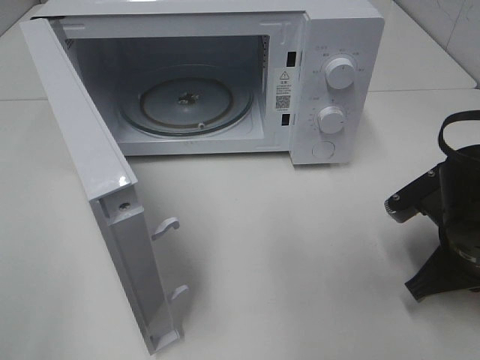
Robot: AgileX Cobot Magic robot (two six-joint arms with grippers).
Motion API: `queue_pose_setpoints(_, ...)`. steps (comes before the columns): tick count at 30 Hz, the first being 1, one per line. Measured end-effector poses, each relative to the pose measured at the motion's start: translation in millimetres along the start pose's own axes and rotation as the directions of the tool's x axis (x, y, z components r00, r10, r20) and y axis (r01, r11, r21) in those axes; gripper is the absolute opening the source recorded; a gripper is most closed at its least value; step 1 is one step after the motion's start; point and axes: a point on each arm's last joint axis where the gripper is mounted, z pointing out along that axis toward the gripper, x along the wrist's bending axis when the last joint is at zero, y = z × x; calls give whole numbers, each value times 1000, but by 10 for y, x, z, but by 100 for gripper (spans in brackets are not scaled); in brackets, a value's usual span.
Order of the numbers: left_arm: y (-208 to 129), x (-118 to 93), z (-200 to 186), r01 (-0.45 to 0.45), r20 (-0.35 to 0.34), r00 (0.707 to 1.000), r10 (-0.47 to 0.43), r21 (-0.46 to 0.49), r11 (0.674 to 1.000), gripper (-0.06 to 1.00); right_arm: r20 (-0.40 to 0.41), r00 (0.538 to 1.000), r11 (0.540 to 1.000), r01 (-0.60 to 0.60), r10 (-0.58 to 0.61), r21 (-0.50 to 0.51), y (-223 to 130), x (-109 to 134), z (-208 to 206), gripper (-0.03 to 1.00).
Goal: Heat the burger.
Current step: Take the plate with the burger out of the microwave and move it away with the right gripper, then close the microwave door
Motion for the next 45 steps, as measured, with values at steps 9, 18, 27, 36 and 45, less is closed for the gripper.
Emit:
queue_pose_setpoints(9, 0, 0, 0, 0, 0, 1000, 0, 0, 1000, 95, -57, 998, 998, -8, 11, 55, -35, 6, -84, 48)
queue_pose_setpoints(18, 0, 0, 0, 0, 0, 1000, 0, 0, 1000, 95, -168, 986, 992, -16, -5, -123, 76, -243, -659, 60)
queue_pose_setpoints(27, 0, 0, 0, 0, 0, 1000, 0, 0, 1000, 95, -221, 974, 970, -5, -50, -242, -144, -497, -1111, 82)
queue_pose_setpoints(36, 0, 0, 0, 0, 0, 1000, 0, 0, 1000, 95, -318, 943, 953, -4, -97, -303, -587, -678, -1488, 81)
queue_pose_setpoints(45, 0, 0, 0, 0, 0, 1000, 0, 0, 1000, 95, -385, 919, 898, -96, -85, -429, -971, -825, -1748, 79)
